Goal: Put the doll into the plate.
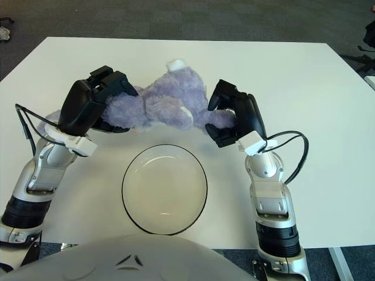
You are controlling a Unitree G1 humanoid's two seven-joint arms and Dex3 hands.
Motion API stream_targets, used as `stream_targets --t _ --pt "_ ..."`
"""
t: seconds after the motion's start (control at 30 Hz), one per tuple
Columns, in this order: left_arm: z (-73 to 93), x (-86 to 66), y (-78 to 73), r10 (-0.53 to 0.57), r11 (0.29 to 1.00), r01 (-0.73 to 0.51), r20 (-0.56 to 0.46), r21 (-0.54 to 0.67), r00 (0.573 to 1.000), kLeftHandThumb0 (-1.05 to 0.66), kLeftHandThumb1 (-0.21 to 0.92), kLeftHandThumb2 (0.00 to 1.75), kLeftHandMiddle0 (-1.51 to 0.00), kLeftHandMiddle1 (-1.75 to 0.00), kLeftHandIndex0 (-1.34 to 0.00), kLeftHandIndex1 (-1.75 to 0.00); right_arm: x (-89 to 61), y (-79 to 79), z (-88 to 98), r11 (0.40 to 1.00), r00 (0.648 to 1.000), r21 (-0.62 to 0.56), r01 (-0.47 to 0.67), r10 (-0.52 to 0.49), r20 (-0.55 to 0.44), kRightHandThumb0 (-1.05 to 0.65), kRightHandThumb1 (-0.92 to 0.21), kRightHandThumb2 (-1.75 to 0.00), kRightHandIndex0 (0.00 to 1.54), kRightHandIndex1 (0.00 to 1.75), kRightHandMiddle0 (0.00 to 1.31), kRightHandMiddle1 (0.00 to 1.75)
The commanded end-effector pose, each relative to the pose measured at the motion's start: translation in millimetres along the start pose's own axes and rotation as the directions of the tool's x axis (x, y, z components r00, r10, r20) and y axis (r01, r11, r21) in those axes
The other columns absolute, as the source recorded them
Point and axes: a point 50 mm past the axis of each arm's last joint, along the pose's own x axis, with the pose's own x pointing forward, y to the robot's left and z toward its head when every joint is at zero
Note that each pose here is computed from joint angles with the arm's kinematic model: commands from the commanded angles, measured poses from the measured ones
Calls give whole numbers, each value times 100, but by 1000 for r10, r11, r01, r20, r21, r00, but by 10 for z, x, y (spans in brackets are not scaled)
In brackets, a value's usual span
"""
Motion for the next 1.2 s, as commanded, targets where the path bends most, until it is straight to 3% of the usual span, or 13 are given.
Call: stream_targets --t 0.0,0.17,0.6,0.7,0.8,1.17 --pt "23 -38 33 -10 1000 11 14 -28 1000 50 22 144 -69 -175 -85 -175 -70 -74 -12 1000 1000 1 7 -7 -17 -1 11 -175 94 168 76 166" --pt "49 -67 58 -39 996 40 18 -74 999 50 22 143 -68 -175 -83 -175 -159 -61 -15 999 999 33 -13 14 -31 -1 13 -171 93 174 88 145" --pt "56 -66 117 -98 982 99 13 -158 995 50 22 143 -69 -175 -85 -175 -391 -40 6 983 992 155 -96 106 -61 -2 10 -165 90 175 92 134" --pt "53 -67 124 -108 980 108 8 -165 994 51 21 145 -69 -175 -87 -175 -433 -52 33 982 992 161 -102 113 -59 -1 4 -167 79 175 80 161" --pt "45 -66 132 -114 979 113 2 -167 993 51 20 146 -70 -175 -89 -175 -456 -62 52 982 992 159 -105 116 -58 -1 2 -168 76 175 76 170" --pt "7 -91 186 -163 972 143 -95 -188 982 53 15 151 -74 -175 -97 -175 -510 -166 56 989 986 34 -146 149 -80 -1 0 -167 73 175 73 173"
